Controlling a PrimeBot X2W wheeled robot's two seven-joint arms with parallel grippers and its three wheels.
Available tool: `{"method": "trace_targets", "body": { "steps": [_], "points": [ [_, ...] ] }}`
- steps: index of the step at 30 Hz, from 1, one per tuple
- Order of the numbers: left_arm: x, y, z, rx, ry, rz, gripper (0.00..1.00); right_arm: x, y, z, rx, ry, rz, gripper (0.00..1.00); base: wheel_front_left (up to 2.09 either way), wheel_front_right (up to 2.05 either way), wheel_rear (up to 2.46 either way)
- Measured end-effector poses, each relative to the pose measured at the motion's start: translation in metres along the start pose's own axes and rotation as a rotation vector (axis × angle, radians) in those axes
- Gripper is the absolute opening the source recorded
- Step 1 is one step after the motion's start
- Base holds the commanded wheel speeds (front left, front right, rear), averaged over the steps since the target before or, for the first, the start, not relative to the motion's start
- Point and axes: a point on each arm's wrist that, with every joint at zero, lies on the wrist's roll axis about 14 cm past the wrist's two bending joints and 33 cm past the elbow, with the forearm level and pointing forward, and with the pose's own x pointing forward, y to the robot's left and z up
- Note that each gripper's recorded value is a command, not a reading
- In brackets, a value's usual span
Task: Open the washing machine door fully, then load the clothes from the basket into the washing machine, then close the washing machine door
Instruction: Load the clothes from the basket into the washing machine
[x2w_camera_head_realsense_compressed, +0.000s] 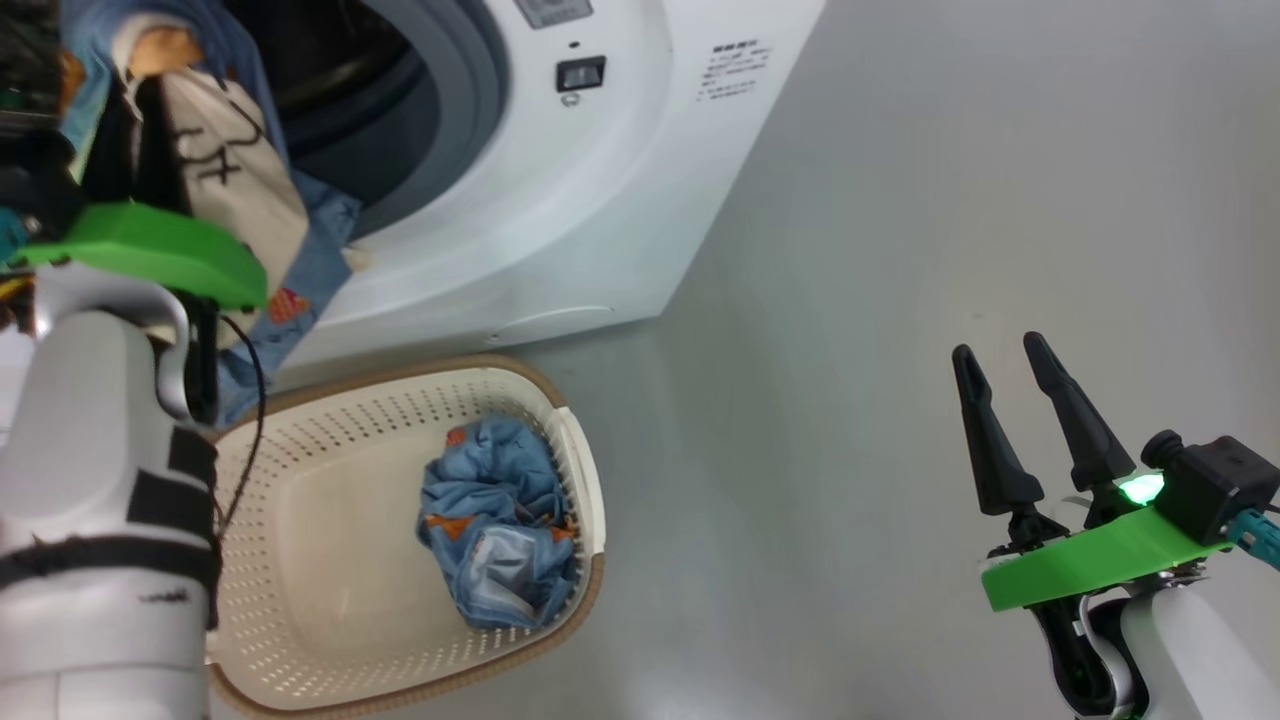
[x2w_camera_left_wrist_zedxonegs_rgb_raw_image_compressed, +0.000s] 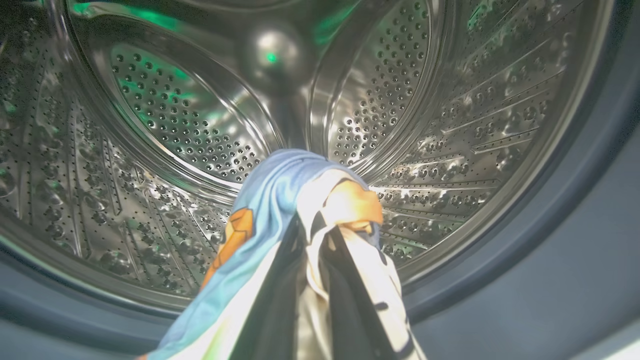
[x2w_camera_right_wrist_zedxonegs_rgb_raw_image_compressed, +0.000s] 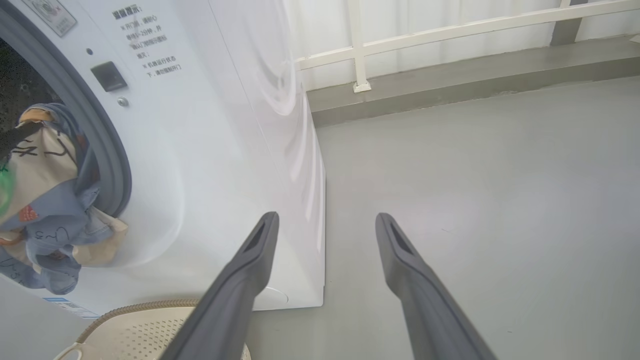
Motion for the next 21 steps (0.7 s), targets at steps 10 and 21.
{"method": "trace_targets", "body": {
  "steps": [10,21],
  "points": [
    [0.038,-0.004,-0.023,0.019,0.081,-0.003,0.00,0.003,-0.007,-0.014,-0.002,0.038,-0.023,1.00,0.00,0.00,0.00],
    [0.079,-0.008,0.003,0.029,0.004,-0.012,0.00,0.009,-0.007,-0.018,-0.004,0.050,-0.029,1.00,0.00,0.00,0.00]
  ]
}}
